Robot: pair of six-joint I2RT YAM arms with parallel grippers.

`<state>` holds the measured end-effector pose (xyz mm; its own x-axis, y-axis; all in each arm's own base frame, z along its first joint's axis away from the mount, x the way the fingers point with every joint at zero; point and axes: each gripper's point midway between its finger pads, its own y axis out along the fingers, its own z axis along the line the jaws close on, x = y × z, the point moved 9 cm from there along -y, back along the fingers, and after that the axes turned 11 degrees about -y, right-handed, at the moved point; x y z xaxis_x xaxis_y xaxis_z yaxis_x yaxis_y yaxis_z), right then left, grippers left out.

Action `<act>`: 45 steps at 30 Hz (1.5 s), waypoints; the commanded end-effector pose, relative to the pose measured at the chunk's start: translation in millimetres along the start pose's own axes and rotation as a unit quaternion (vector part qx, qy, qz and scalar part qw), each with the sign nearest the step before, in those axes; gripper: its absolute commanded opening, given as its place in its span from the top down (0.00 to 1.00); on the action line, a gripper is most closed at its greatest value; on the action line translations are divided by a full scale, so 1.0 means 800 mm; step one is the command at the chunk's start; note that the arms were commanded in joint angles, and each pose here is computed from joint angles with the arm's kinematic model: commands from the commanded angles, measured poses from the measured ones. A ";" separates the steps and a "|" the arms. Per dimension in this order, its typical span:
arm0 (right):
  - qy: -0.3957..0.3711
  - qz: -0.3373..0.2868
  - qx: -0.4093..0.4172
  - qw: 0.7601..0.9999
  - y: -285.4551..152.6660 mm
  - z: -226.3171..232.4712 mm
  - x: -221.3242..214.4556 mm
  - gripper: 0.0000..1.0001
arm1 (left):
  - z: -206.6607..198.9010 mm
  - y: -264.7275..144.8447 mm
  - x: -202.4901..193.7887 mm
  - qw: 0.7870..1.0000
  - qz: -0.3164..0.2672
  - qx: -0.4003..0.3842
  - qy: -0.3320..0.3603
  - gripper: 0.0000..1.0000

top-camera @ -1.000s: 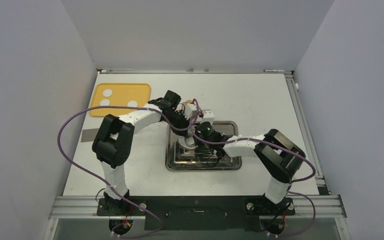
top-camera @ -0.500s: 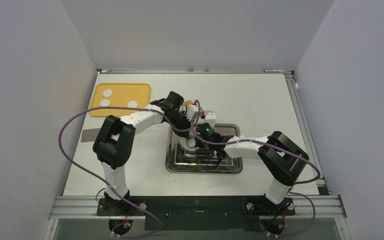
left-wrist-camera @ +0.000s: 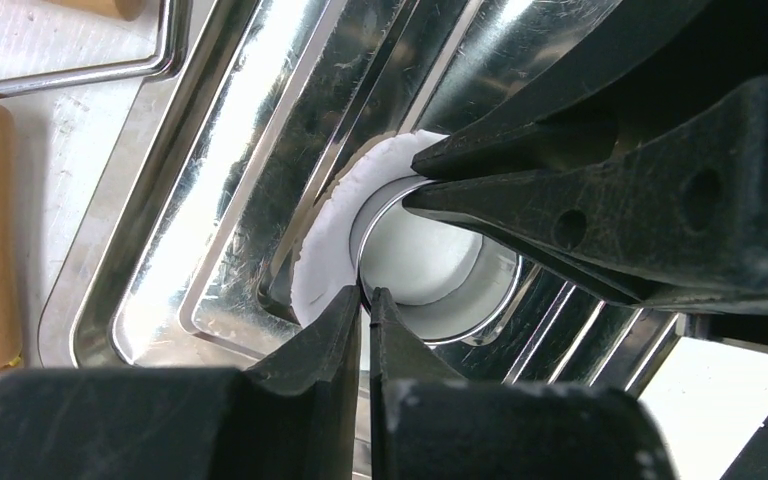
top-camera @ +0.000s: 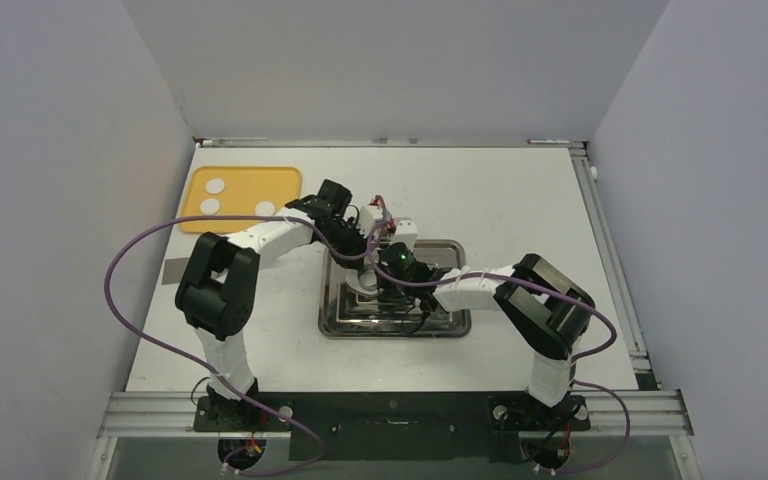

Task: Roll out the dumpling wrappers from the dough
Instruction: Press the dumpling wrapper on the work surface.

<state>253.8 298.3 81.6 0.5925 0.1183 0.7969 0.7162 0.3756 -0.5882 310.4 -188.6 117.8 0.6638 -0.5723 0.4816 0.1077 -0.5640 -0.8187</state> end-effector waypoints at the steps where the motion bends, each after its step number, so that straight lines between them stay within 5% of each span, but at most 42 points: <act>1: -0.043 0.054 -0.034 0.997 -0.012 -0.049 -0.026 0.92 | -0.047 0.026 -0.062 0.985 0.152 -0.065 0.056 1.00; 6: -0.033 0.067 -0.129 0.989 -0.032 -0.124 -0.039 0.92 | -0.111 0.040 -0.055 0.970 0.165 -0.124 0.126 1.00; 15: -0.220 -0.031 -0.006 0.975 -0.052 -0.016 -0.075 0.92 | -0.085 0.043 -0.116 0.961 0.170 -0.048 0.211 1.00; 28: -0.263 -0.060 -0.010 0.963 -0.091 -0.016 -0.120 0.92 | -0.085 0.038 -0.150 0.947 0.178 -0.033 0.264 1.00; 33: -0.262 -0.035 -0.037 0.964 -0.074 -0.017 -0.108 0.92 | -0.078 0.047 -0.153 0.944 0.204 -0.024 0.259 1.00; 45: -0.124 0.098 -0.007 0.987 -0.044 -0.053 -0.096 0.92 | -0.037 0.048 -0.113 0.962 0.240 -0.085 0.094 1.00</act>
<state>224.0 262.2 72.8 0.4629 0.1243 0.8776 0.8064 0.3519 -0.4752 292.6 -217.6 107.5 0.4601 -0.6823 0.5681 0.0231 -0.6304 -0.7759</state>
